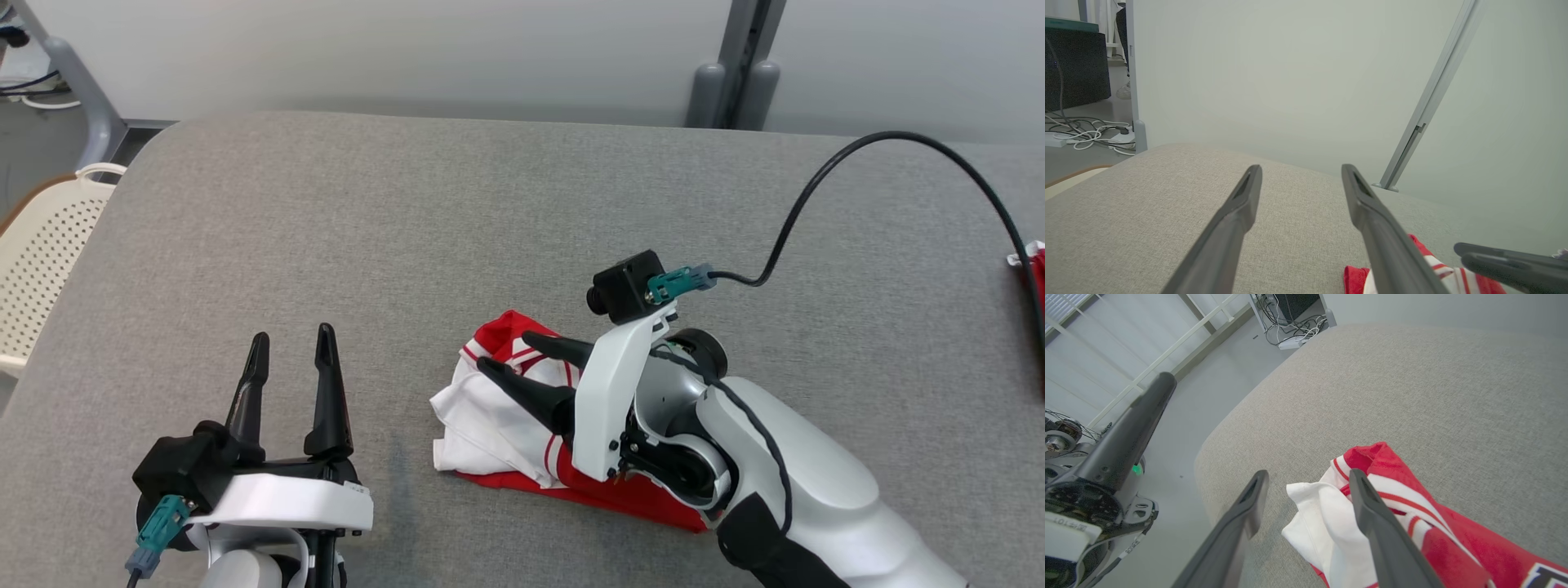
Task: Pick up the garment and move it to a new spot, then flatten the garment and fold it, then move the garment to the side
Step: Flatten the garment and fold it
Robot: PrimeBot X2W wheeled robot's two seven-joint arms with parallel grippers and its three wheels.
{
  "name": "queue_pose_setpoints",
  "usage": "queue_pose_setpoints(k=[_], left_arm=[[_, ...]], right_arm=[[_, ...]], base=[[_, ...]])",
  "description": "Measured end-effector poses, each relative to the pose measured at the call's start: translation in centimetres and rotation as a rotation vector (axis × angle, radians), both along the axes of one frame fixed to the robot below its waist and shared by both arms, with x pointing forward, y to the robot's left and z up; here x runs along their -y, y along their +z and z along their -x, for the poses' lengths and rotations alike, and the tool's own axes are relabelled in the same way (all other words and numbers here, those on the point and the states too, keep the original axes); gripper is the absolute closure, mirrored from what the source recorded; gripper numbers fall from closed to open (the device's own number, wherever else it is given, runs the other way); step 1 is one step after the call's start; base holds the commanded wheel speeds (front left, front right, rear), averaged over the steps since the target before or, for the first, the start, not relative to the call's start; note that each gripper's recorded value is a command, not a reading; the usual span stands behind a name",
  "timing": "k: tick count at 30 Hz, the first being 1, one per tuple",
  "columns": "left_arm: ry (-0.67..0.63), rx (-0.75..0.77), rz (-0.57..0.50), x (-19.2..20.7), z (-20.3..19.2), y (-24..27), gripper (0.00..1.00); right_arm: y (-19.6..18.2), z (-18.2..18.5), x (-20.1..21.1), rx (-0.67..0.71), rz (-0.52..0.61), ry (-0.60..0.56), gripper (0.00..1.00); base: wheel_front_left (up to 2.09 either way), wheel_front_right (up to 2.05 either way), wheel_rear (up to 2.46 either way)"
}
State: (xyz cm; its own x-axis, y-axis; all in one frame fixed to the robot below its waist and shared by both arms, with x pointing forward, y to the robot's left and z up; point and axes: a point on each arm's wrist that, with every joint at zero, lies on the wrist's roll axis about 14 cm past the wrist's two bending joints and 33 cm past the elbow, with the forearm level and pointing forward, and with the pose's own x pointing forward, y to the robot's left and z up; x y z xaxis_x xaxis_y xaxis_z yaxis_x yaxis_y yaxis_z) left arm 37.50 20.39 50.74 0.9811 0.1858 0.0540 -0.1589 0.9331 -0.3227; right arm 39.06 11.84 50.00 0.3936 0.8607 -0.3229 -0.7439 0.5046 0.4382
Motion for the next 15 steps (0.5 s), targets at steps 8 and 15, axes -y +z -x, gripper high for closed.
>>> queue_pose_setpoints(k=[8,15], left_arm=[[-0.028,0.009,0.002,0.9,-0.5,0.2,0.0],[-0.037,0.009,-0.003,1.2,-0.8,0.2,0.0]], right_arm=[[5.2,-3.1,2.4,0.14,-0.152,-0.147,0.0],[5.1,-5.0,6.9,0.216,-0.21,-0.346,0.01]], base=[[0.0,0.0,0.0],[0.0,0.0,0.0]])
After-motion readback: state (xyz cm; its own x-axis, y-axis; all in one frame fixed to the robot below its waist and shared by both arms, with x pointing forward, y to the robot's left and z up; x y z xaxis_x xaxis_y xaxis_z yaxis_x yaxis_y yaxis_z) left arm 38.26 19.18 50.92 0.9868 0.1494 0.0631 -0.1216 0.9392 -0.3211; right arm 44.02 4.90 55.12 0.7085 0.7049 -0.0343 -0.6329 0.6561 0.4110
